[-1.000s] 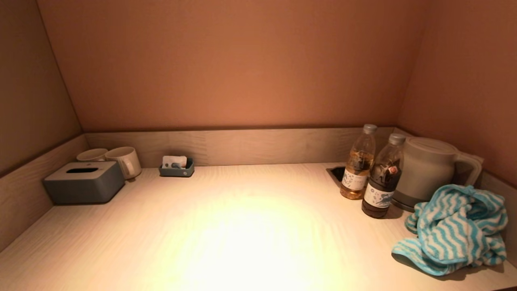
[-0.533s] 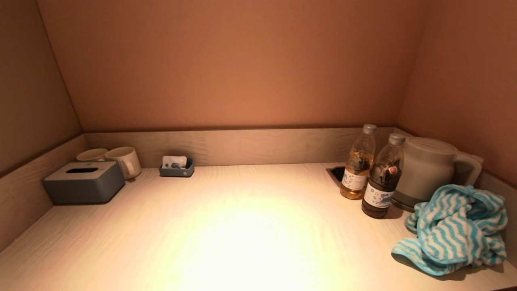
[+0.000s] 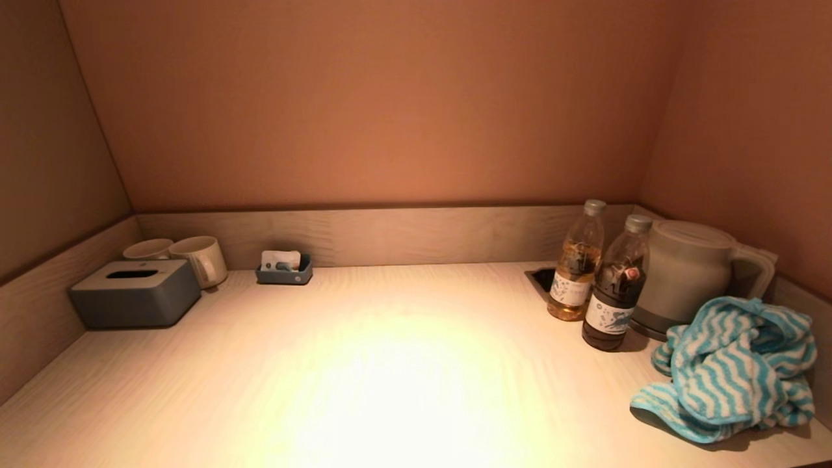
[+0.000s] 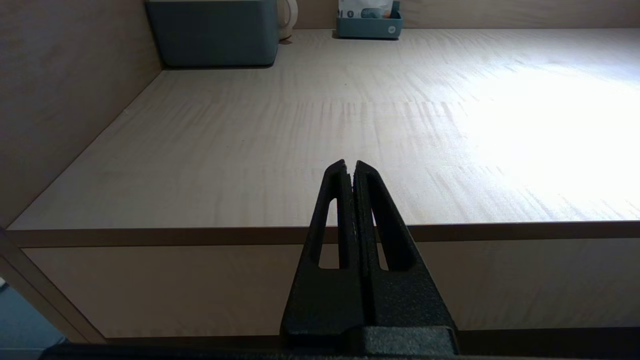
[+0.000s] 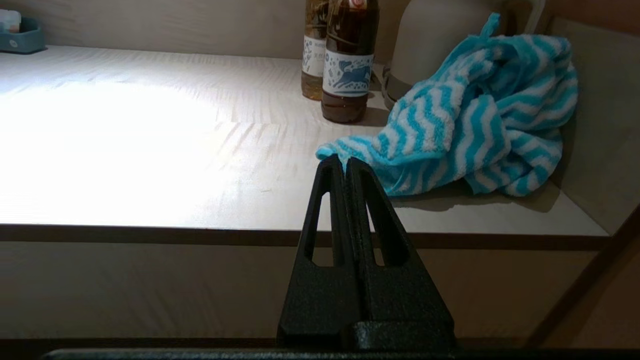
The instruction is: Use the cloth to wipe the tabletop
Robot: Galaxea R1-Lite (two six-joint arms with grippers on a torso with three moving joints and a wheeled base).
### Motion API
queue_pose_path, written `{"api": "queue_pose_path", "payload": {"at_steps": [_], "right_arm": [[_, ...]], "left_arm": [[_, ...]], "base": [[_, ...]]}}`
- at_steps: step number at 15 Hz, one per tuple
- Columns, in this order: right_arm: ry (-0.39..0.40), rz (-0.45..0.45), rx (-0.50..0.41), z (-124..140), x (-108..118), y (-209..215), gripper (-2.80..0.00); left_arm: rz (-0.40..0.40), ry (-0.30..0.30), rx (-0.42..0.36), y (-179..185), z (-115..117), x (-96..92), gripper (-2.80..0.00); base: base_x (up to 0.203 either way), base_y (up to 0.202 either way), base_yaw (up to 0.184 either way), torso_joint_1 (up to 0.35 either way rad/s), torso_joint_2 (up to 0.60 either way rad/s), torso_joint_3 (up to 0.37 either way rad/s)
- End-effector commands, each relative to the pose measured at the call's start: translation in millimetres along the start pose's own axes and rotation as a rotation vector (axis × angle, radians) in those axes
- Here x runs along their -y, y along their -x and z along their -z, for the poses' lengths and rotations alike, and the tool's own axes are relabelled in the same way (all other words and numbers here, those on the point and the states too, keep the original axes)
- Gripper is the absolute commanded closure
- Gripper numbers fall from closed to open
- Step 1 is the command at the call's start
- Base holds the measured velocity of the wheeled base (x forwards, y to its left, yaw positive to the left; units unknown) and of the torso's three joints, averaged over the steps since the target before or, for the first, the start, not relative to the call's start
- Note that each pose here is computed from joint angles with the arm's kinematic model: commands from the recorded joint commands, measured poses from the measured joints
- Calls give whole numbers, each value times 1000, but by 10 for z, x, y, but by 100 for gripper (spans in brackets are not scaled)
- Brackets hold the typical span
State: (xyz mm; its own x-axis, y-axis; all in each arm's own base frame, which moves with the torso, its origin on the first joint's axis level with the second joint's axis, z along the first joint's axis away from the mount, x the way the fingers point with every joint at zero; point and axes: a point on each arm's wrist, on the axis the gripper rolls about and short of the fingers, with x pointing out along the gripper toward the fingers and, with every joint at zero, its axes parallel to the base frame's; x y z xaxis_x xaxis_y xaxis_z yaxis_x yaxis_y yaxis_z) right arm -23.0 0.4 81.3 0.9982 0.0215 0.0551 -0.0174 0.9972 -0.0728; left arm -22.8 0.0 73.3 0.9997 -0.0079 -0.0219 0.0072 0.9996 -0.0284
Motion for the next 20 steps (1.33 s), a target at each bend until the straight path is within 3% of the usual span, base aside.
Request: {"api": "queue_pose_path", "payload": {"at_steps": [1, 20], "right_arm": [[-28, -1, -61, 64, -4, 2, 0], [-41, 3, -60, 62, -3, 2, 0]], "left_arm": [[0, 1, 0, 0, 0, 0, 0], [0, 1, 0, 0, 0, 0, 0]], "base": [[0, 0, 0, 0, 0, 0], [0, 0, 0, 0, 0, 0]]}}
